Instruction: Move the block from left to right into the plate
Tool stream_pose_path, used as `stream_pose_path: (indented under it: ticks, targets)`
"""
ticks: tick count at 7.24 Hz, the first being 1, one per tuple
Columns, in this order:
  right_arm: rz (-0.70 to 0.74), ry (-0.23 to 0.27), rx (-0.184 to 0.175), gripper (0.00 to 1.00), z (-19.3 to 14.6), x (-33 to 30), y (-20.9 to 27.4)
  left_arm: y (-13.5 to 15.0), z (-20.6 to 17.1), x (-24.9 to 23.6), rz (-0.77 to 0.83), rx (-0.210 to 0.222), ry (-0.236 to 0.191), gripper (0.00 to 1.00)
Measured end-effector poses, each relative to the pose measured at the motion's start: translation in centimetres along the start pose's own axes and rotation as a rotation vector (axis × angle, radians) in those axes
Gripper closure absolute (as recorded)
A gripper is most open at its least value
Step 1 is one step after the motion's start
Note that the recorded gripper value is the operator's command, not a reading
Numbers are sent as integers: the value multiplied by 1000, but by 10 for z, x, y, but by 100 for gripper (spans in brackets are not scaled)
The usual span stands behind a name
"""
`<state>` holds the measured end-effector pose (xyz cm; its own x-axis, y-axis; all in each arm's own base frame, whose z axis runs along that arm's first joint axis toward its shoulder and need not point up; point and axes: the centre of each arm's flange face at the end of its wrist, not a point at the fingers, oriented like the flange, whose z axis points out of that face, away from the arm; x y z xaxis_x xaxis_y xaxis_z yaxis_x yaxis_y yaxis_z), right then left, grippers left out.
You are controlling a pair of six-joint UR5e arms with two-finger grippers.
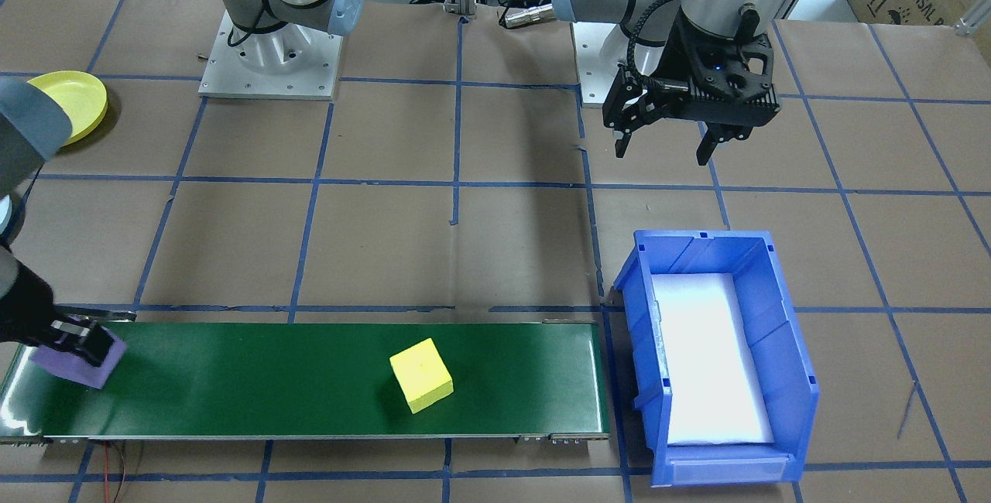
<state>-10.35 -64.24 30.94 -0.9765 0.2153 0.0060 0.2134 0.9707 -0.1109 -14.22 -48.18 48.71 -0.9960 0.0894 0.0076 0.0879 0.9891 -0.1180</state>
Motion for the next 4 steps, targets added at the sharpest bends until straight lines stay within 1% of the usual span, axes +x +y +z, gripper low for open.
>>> stream_pose_path:
  ticks: [1, 2, 3, 4]
  targets:
    - [-8, 26, 0, 75, -17, 63, 8, 0, 0, 0, 0, 0, 0, 0]
    - [-19, 38, -27, 75, -24, 133, 22, 0, 0, 0, 0, 1, 0, 0]
    - [-31, 47, -61, 75, -24, 202, 43, 0, 0, 0, 0, 1, 0, 0]
    - [-28, 50, -101, 76, -17, 260, 69, 0, 0, 0, 0, 1, 0, 0]
